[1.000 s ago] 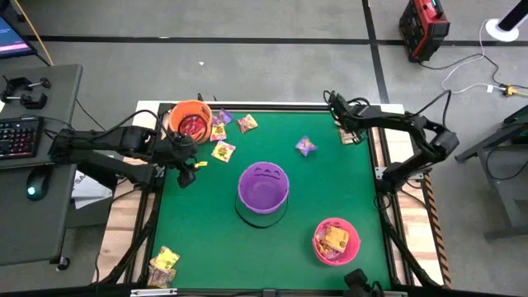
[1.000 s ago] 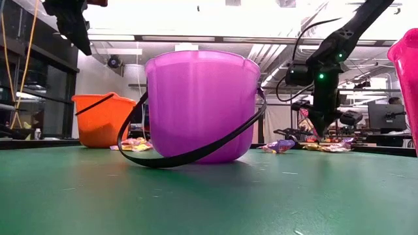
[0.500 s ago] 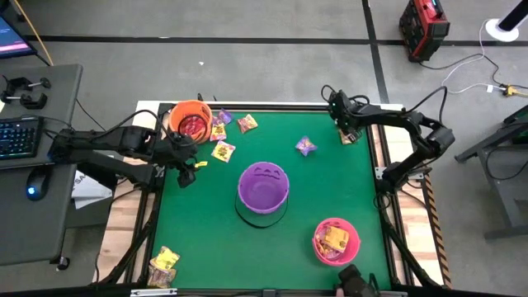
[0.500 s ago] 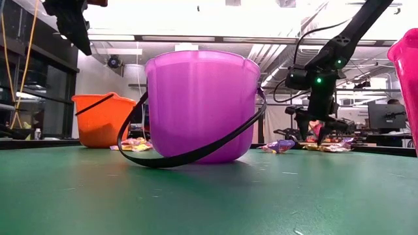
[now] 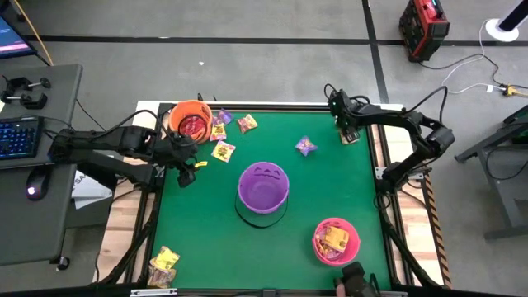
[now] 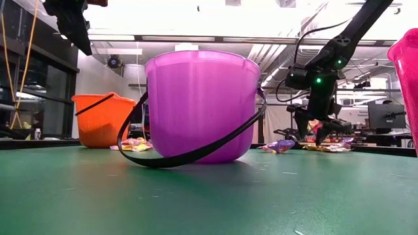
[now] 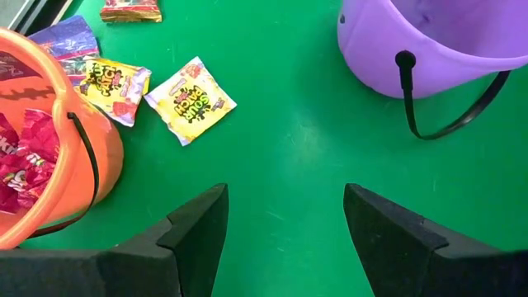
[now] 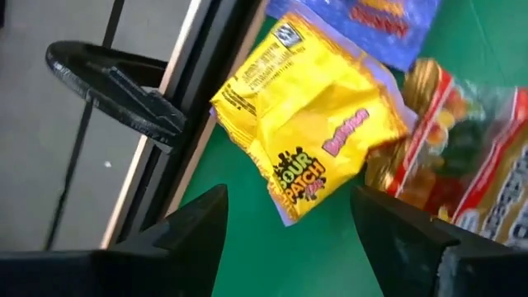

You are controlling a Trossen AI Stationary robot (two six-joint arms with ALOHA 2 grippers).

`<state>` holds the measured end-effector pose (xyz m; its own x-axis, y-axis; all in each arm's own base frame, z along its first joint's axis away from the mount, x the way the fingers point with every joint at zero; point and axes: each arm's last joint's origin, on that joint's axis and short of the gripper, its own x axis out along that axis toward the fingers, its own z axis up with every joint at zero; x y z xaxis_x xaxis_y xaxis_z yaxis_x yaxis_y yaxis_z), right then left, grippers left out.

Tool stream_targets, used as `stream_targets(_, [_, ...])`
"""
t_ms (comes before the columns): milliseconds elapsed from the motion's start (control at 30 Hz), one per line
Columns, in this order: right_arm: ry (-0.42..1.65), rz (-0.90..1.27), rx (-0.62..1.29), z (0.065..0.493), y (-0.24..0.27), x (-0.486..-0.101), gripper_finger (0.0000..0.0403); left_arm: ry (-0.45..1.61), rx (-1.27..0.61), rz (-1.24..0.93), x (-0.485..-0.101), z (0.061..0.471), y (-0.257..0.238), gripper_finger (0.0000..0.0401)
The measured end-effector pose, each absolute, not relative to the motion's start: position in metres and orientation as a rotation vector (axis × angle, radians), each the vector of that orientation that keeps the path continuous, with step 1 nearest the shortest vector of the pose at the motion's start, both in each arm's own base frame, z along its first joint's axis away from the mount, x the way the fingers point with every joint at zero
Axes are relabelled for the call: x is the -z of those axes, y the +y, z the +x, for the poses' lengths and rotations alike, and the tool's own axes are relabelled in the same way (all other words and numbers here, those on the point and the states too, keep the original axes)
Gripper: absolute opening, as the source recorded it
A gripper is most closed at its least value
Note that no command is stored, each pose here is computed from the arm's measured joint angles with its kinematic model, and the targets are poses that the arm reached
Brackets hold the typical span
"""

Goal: Sort candy by brand, put in halloween buckets
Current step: Put the yellow candy into the pink bucket

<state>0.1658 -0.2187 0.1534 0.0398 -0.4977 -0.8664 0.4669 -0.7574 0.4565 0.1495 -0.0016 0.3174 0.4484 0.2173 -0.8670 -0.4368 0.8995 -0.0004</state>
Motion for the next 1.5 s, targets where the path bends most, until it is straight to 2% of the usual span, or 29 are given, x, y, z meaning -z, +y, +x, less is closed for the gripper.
stream_targets(300, [-0.127,1.761,1.869,0.166,-0.218,-0.146,0.0246,1.03,-0.41,-0.238,-0.317,0.15,-0.002,0.0229])
stream_targets(600, [-0.239,1.837,1.883,0.171,-0.224,-0.136,0.0224,1.032,-0.404,-0.243,-0.317,0.15,-0.002,0.0229])
stream_targets(767, [-0.229,1.821,1.913,0.168,-0.224,-0.134,0.0169,1.031,-0.409,-0.254,-0.317,0.15,-0.002,0.0229])
stream_targets(967, [-0.129,1.747,1.936,0.166,-0.221,-0.132,0.0028,1.031,-0.407,-0.252,-0.317,0.15,-0.002,0.0229])
stream_targets(1000, [-0.112,1.728,1.936,0.167,-0.22,-0.132,0.0015,1.031,-0.407,-0.252,-0.317,0.15,-0.002,0.0229])
stream_targets(1200, [-0.063,1.635,1.902,0.171,-0.214,-0.139,0.0006,1.03,-0.41,-0.26,-0.317,0.15,-0.002,0.0229])
stream_targets(1500, [-0.043,1.417,1.785,0.172,-0.196,-0.181,0.0001,1.028,-0.416,-0.266,-0.317,0.15,-0.002,0.0229])
